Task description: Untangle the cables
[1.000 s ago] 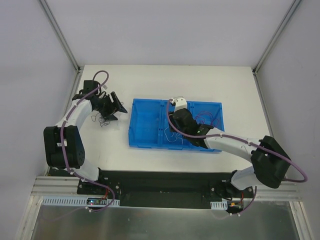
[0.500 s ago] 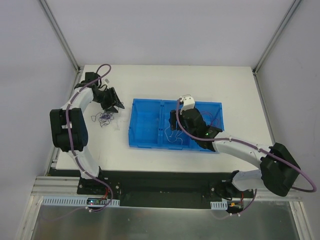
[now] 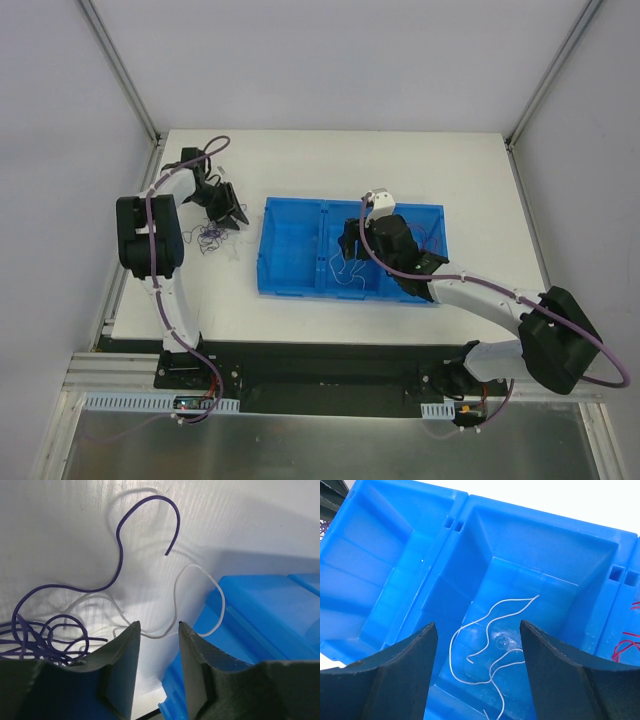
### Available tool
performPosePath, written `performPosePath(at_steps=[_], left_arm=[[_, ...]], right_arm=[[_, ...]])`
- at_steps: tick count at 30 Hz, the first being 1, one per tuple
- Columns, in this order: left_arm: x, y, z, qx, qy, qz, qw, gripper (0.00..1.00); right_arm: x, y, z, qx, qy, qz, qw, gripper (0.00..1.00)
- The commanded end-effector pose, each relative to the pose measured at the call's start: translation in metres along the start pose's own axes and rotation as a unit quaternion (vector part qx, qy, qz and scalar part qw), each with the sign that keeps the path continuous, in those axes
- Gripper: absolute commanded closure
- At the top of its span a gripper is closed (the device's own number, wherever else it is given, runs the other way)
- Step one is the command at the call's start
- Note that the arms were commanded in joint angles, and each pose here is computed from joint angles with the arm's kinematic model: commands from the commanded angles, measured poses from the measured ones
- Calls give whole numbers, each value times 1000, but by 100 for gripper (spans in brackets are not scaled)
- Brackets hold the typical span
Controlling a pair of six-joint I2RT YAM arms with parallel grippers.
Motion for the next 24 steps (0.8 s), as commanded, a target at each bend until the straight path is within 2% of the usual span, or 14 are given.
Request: performPosePath(at_steps=[1,5,7,8,12,17,24], left_arm=[[0,7,3,-8,6,12,1000,72],[0,5,4,-5,11,-1,1000,80],[0,5,5,-7,7,-2,1000,98],[1,2,5,-9,8,-6,1000,100],[1,-31,-12,1,31,-54,998,100],[-24,-94,-37,34,56,-149,987,100],[-61,-193,-81,33,100,-301,948,100]], right_arm=[[11,1,7,29,24,-19,999,30],[13,-4,6,34,25,-23,999,30],[12,-4,4,27,22,-27,999,30],[12,-2,3,24,20,-26,999,30],[12,0,5,23,15,-19,999,30],[12,-1,-1,2,5,-26,1000,30],[11,0,-2,-2,3,-25,1000,30]])
Point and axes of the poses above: each gripper's point midway between its finger pads, its own y axis out along the fingers, its own z axis along the line the jaws close on, x = y × z, the point moved 10 cm from there along -y, back along the fingers, and after that the axes turned 11 degrees about y, right-handed, at the moved point
